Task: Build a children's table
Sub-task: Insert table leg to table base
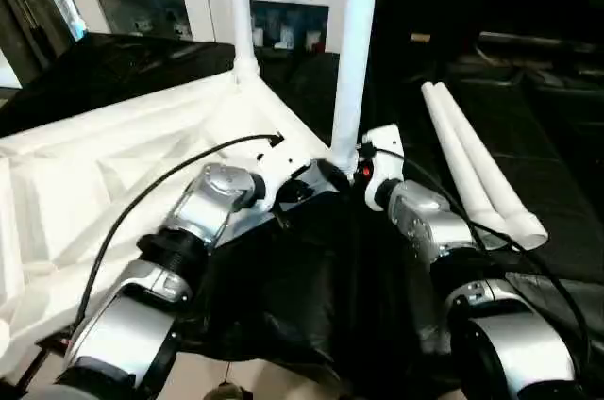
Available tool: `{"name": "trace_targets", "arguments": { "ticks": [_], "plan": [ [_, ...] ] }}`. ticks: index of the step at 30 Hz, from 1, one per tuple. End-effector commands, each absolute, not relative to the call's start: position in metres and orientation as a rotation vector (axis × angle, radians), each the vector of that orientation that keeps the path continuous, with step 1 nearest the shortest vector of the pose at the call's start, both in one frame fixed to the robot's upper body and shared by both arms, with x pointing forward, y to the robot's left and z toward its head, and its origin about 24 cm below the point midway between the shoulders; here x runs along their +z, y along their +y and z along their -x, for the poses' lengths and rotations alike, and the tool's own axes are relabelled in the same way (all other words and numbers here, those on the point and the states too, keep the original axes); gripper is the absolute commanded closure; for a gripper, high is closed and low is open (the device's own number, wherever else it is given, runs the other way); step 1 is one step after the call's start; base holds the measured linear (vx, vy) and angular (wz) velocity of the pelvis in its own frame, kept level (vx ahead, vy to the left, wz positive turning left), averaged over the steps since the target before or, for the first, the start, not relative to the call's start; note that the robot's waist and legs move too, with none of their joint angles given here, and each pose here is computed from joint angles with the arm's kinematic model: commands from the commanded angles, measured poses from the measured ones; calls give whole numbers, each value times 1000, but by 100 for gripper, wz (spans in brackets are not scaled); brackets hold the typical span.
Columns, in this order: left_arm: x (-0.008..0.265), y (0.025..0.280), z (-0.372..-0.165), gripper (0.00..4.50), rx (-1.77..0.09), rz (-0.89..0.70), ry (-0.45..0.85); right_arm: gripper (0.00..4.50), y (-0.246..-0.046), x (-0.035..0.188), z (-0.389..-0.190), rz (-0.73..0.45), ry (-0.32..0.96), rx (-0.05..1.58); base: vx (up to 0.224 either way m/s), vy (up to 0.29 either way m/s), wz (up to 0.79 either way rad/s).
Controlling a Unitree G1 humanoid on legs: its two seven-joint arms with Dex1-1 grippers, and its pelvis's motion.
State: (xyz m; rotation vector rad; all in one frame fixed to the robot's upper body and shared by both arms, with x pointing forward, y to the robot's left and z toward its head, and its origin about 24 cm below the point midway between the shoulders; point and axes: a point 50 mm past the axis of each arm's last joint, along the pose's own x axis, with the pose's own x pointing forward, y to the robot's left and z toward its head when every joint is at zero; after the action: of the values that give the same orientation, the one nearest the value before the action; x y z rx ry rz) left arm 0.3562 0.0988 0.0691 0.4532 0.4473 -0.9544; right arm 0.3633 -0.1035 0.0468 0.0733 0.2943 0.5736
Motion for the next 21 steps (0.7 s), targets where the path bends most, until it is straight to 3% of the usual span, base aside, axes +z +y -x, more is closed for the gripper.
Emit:
{"name": "trace_targets", "arguments": {
  "ticks": [1, 21],
  "plan": [
    [83, 92, -358, 450, -987, -475, 360, 16, -103, 43, -361, -55, 323, 600, 0, 0, 0],
    [78, 105, -352, 450, -1055, -516, 375, 16, -128, 61, -353, 37, 232, 758, 0, 0, 0]
  ]
}}
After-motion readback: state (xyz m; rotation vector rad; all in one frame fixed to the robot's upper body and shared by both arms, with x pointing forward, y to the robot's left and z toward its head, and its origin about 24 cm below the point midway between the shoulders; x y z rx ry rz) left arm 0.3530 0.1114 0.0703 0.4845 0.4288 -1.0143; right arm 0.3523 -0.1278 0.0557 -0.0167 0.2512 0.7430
